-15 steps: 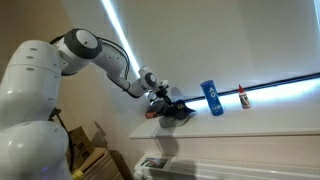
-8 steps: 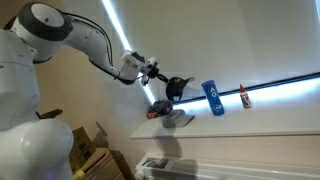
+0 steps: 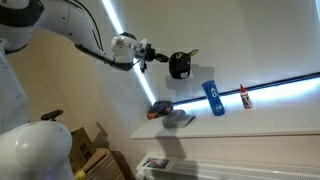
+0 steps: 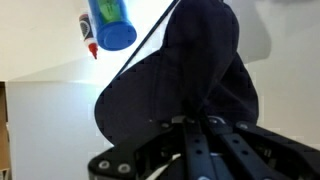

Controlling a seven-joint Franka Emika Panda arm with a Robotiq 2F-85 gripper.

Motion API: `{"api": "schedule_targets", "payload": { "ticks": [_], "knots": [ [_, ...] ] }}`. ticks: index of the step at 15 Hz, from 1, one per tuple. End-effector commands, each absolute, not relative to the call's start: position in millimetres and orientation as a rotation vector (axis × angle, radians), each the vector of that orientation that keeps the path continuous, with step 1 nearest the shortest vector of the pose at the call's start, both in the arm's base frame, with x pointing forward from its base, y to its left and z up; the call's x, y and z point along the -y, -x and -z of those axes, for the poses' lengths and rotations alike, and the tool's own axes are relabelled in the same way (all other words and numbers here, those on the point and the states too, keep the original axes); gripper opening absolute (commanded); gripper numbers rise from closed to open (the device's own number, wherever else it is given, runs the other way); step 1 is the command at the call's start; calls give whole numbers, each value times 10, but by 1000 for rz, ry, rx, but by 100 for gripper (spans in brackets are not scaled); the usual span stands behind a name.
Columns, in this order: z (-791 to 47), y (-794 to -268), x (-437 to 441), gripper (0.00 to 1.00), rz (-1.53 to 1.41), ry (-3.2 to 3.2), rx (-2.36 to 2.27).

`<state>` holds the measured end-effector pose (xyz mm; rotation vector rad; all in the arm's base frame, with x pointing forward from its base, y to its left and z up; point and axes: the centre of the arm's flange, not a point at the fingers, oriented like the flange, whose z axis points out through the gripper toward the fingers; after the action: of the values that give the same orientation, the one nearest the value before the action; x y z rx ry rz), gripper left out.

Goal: Place the black cap on the blue can, move the gray cap to the right, and move the bottle to the left

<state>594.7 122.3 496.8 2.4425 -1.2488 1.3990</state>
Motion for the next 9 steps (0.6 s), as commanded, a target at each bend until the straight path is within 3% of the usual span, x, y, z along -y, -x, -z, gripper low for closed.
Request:
{"api": "schedule_targets", "payload": {
  "ticks": [1,5,9],
  "knots": [
    [-4871,-5649,-876,1,-1291,-2491,1386],
    [-4592,-5609,-507,1,-1161,-2589,1626],
    [-4460,-5544,-197,1,-1248,-2499,1835]
  ]
}}
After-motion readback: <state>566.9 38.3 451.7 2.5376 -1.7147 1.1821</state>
